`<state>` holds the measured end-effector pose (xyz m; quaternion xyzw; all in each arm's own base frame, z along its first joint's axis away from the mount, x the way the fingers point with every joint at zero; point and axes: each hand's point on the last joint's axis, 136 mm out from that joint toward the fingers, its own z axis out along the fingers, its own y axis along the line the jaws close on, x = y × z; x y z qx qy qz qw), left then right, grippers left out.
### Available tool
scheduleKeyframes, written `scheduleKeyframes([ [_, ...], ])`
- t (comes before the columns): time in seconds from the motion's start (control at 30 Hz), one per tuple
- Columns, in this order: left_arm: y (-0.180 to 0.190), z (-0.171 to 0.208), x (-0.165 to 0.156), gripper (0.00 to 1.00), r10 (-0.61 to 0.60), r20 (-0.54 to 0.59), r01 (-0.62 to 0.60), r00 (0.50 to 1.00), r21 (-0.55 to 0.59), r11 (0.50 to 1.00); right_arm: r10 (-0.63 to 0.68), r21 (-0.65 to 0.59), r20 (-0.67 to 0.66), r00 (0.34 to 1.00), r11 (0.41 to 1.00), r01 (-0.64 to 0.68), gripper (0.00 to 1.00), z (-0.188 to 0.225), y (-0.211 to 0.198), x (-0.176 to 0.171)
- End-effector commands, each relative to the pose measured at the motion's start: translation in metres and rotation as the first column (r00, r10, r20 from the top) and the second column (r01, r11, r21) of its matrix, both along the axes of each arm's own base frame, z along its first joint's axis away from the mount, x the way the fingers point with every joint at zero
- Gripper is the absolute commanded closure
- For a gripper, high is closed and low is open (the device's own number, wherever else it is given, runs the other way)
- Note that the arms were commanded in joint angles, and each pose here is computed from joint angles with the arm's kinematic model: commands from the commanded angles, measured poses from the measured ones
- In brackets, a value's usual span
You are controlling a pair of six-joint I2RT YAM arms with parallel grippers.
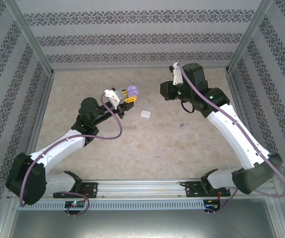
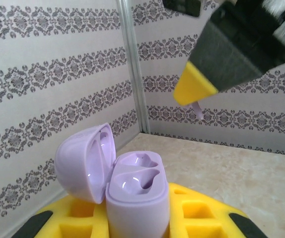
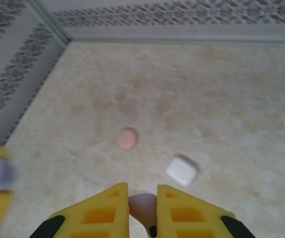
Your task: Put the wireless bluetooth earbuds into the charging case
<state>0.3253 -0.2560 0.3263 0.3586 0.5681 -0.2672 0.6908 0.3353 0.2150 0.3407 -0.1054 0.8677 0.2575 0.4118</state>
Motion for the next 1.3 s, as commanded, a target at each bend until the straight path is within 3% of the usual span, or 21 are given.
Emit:
scheduleKeyframes([
  [0.0, -0.013, 0.011, -0.007, 1.0, -0.033, 0.112, 0.03, 0.993, 0.028, 0.999, 0.009, 0.068, 0.1, 0.995, 0.998, -0.016, 0.84, 0.037, 0.012, -0.009],
  [0.23, -0.025, 0.014, -0.007, 1.0, -0.062, 0.142, 0.058, 0.988, 0.029, 0.998, 0.069, 0.129, 0.233, 0.97, 0.986, -0.101, 0.84, 0.07, 0.04, -0.032],
  [0.53, -0.032, 0.024, -0.011, 1.0, -0.082, 0.167, 0.082, 0.983, 0.004, 0.997, 0.132, 0.161, 0.363, 0.923, 0.966, -0.201, 0.84, 0.075, 0.068, -0.051],
  [1.27, -0.035, 0.046, -0.026, 1.0, -0.108, 0.202, 0.115, 0.973, -0.026, 0.993, 0.14, 0.152, 0.371, 0.918, 0.966, -0.209, 0.84, 0.057, 0.075, -0.049],
])
